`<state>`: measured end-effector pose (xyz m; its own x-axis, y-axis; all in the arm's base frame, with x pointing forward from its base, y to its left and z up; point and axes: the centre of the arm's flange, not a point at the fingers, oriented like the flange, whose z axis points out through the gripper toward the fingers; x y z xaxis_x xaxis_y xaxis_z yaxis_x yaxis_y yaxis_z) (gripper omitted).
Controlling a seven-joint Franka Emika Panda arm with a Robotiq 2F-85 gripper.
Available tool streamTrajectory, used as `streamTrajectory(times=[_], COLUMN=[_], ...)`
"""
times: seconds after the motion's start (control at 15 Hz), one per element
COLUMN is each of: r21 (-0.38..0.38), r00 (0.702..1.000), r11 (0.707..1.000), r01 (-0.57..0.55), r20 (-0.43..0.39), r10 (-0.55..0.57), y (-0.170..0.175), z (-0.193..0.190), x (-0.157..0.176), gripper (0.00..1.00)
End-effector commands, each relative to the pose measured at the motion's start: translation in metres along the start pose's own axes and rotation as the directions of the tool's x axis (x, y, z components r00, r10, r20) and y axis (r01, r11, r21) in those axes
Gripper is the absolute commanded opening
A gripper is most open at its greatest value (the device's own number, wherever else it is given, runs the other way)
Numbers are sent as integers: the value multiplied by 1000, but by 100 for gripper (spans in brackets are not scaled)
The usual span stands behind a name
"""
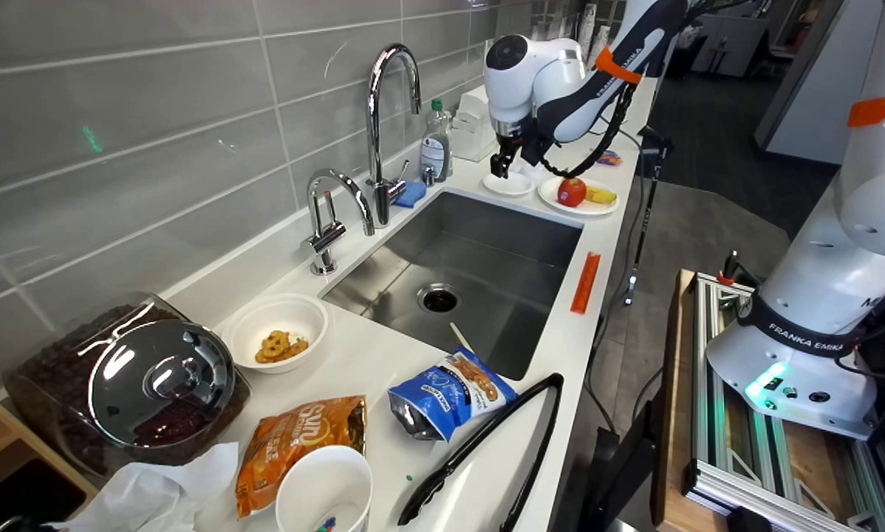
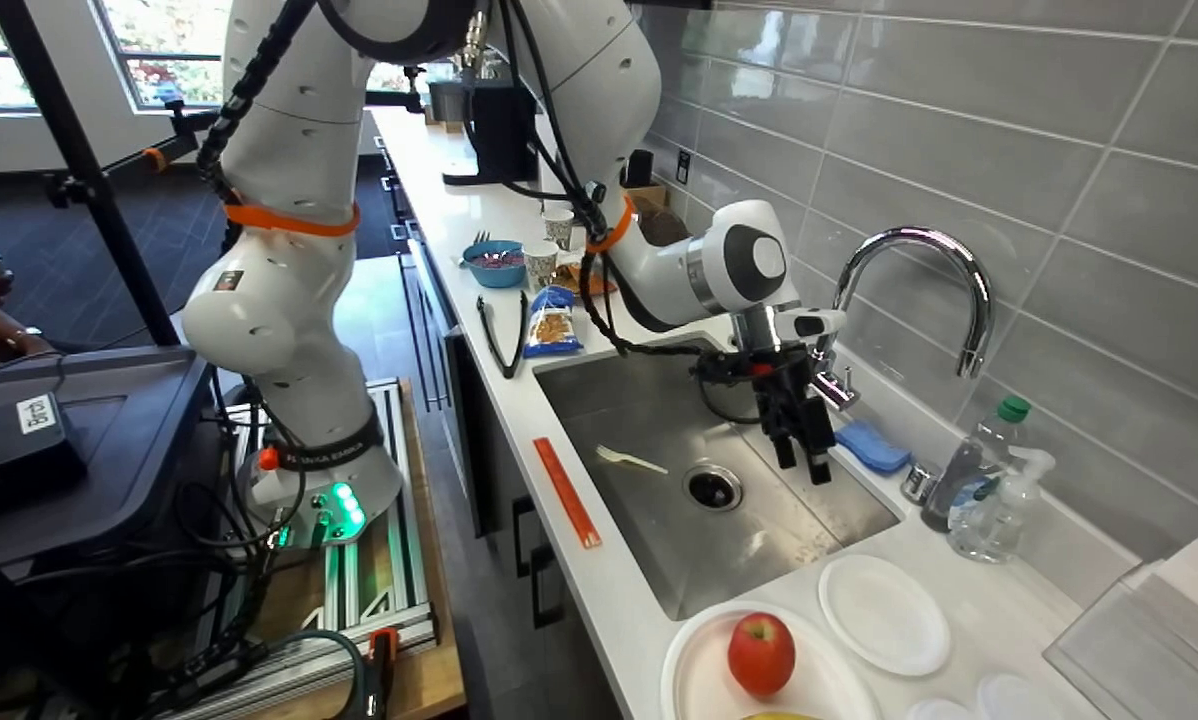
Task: Move the white plate to the left counter, then pour the contents of the blue pack onto it
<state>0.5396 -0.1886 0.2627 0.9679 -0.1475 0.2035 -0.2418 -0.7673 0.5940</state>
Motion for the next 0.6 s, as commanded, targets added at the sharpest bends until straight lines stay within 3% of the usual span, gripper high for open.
streamTrajectory(times=[0.0,0.53], r21=[0,-21], r00=[1000,1000], r11=[1000,1000], r01=[5,14], r20=[5,21], r10=[-5,-13], y=[-2,-9], z=[26,73], x=[19,26], gripper=[100,100])
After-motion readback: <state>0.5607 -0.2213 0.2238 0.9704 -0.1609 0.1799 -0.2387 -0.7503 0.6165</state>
